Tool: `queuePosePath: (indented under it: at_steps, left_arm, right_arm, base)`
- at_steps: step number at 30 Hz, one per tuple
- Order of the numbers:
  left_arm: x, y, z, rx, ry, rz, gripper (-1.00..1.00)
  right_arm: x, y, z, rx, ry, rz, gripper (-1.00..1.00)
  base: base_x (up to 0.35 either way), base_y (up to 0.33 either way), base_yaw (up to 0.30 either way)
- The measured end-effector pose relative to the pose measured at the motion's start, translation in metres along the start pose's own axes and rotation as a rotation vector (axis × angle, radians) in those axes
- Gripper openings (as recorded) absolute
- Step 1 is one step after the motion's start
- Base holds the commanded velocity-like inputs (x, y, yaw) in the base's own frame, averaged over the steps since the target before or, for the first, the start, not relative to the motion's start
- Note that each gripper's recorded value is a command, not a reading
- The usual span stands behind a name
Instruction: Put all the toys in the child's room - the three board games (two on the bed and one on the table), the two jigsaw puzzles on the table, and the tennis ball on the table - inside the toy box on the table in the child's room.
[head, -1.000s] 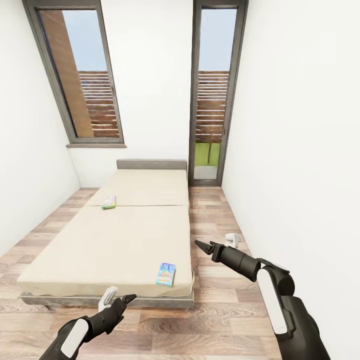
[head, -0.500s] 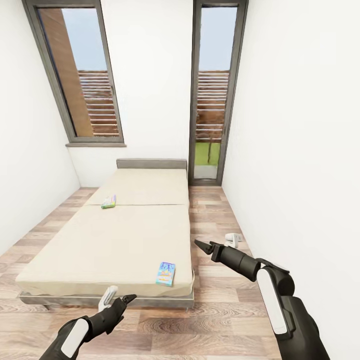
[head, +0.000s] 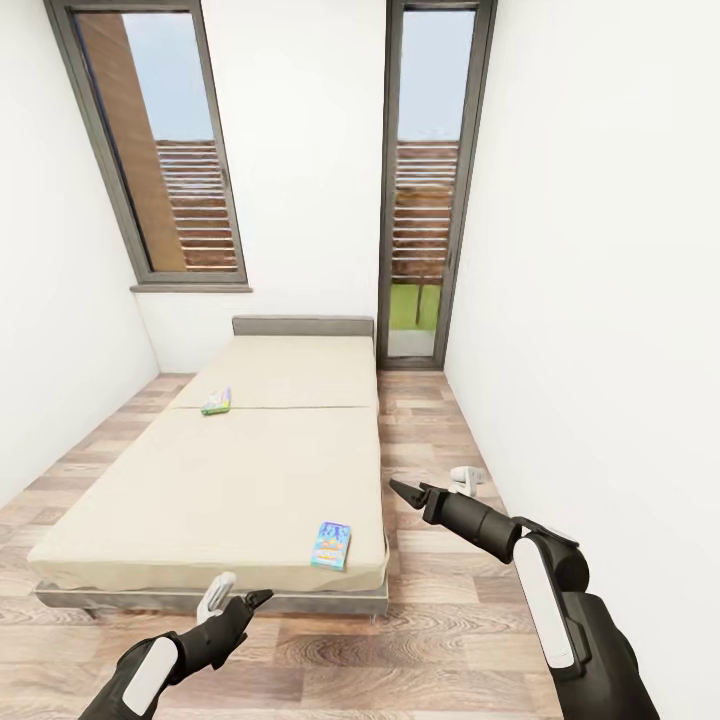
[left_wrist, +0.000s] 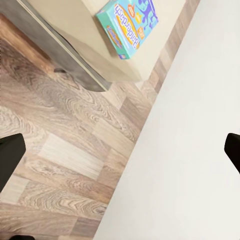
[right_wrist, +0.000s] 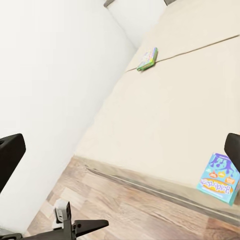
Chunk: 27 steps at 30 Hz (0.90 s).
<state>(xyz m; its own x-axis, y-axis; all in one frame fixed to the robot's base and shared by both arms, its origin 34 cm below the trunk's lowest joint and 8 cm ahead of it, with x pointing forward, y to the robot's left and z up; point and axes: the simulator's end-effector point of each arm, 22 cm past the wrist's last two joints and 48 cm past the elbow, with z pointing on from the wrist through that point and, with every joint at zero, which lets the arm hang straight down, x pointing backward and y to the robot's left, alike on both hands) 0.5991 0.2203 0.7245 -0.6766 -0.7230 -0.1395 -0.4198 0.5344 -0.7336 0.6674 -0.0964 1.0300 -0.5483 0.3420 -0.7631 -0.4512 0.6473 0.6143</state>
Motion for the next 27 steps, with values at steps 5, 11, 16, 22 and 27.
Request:
queuePosePath:
  at_steps: [5,11,16,22,27]
  left_arm:
    - [0.000,0.004,0.005,0.000,-0.001,0.000,1.00]
    - [0.000,0.009,0.010,0.000,-0.003,0.001,1.00]
    - [0.000,0.013,0.015,0.001,-0.006,0.001,1.00]
    - [0.002,0.017,0.021,0.006,-0.002,-0.004,1.00]
    - [0.011,0.021,0.025,0.013,0.043,-0.024,1.00]
  right_arm:
    - [0.004,-0.004,0.002,0.000,0.000,0.001,1.00]
    - [0.009,-0.009,0.004,-0.001,0.000,0.001,1.00]
    - [0.013,-0.014,0.005,0.000,-0.002,0.001,1.00]
    - [0.016,-0.018,0.006,-0.008,-0.011,0.009,1.00]
    - [0.018,-0.018,0.008,-0.030,-0.025,0.031,1.00]
  base:
    - [0.000,0.000,0.000]
    - [0.000,0.000,0.000]
    - [0.000,0.000,0.000]
    - [0.000,0.000,0.000]
    - [0.000,0.000,0.000]
